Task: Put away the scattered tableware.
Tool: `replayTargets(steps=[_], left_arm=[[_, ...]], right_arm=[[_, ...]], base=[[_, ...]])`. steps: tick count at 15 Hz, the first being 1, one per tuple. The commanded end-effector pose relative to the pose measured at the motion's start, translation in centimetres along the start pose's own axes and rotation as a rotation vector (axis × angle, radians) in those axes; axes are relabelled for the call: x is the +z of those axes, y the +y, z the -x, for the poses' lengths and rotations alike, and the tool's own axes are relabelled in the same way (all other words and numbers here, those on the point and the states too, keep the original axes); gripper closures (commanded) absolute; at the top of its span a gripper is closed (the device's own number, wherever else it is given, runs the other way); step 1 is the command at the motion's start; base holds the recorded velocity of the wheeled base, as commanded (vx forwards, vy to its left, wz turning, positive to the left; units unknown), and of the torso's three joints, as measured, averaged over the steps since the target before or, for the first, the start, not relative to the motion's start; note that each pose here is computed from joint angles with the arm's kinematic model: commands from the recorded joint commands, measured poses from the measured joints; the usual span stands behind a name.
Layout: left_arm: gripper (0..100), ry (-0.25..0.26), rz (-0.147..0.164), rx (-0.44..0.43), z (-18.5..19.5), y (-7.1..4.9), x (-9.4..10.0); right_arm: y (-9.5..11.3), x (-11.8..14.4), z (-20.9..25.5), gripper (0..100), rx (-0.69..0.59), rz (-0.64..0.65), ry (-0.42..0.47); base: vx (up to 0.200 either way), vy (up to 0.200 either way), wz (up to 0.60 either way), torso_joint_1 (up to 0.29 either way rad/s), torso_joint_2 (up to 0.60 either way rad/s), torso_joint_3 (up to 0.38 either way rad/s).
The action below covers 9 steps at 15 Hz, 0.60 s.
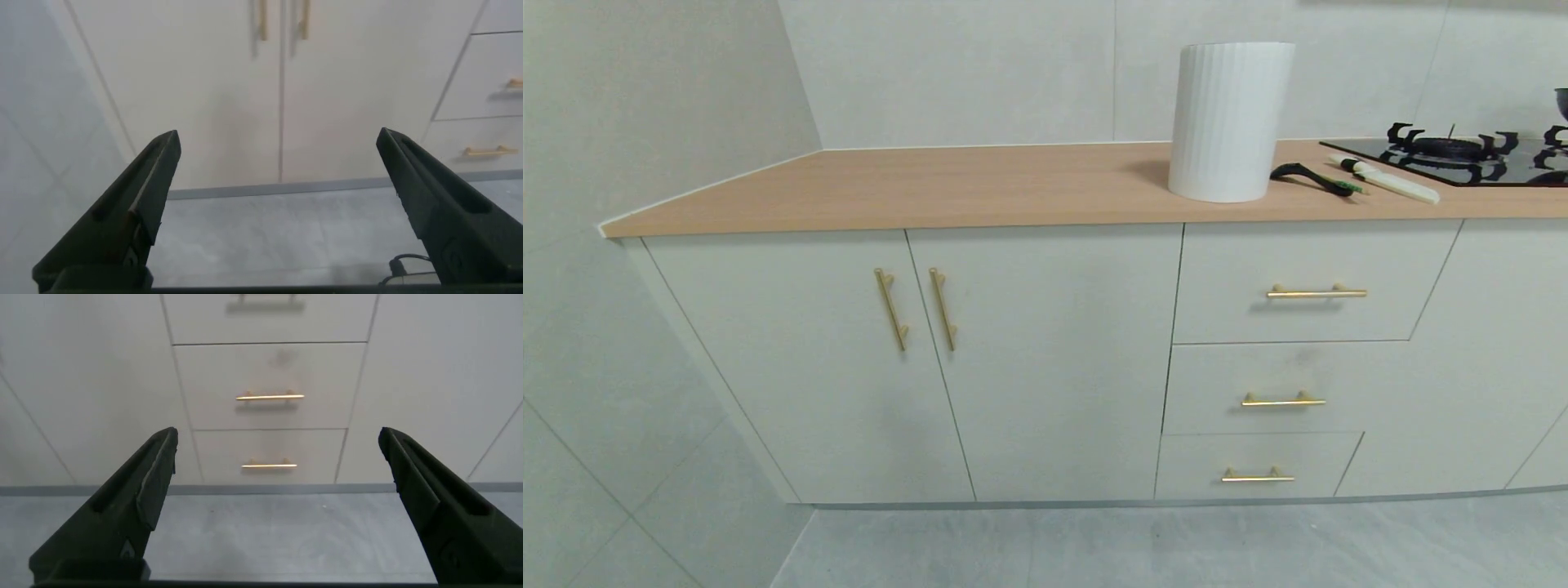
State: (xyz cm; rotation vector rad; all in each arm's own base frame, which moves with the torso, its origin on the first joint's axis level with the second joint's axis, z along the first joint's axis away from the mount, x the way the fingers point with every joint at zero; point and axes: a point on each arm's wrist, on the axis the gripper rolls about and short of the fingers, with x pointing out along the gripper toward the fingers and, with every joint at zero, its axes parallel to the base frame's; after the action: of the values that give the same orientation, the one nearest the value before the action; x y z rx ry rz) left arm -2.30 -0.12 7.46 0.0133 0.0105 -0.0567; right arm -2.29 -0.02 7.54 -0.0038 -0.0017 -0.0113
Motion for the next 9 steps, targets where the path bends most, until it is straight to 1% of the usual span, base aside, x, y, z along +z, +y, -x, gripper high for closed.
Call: replayTargets(steps=[1,4,9], left_arm=[[0,0.000,0.000,0.000,0.01,0.00,0.03],[0,0.000,-0.002,0.000,0.01,0.00,0.03],[0,0.000,-0.002,0.000,0.01,0.00,0.03]], right_arm=[[0.00,0.00,-0.01,0,0.001,0.001,0.002],[0.00,0.00,-0.01,0,-0.001,0.001,0.002],[0.00,0.00,-0.01,0,-0.001,0.001,0.002]], base=[[0.000,-0.200,0.00,0.002,0.01,0.007],[0.000,-0.200,0.00,0.001,0.00,0.002],[0.000,0.000,0.00,0.000,0.00,0.000]])
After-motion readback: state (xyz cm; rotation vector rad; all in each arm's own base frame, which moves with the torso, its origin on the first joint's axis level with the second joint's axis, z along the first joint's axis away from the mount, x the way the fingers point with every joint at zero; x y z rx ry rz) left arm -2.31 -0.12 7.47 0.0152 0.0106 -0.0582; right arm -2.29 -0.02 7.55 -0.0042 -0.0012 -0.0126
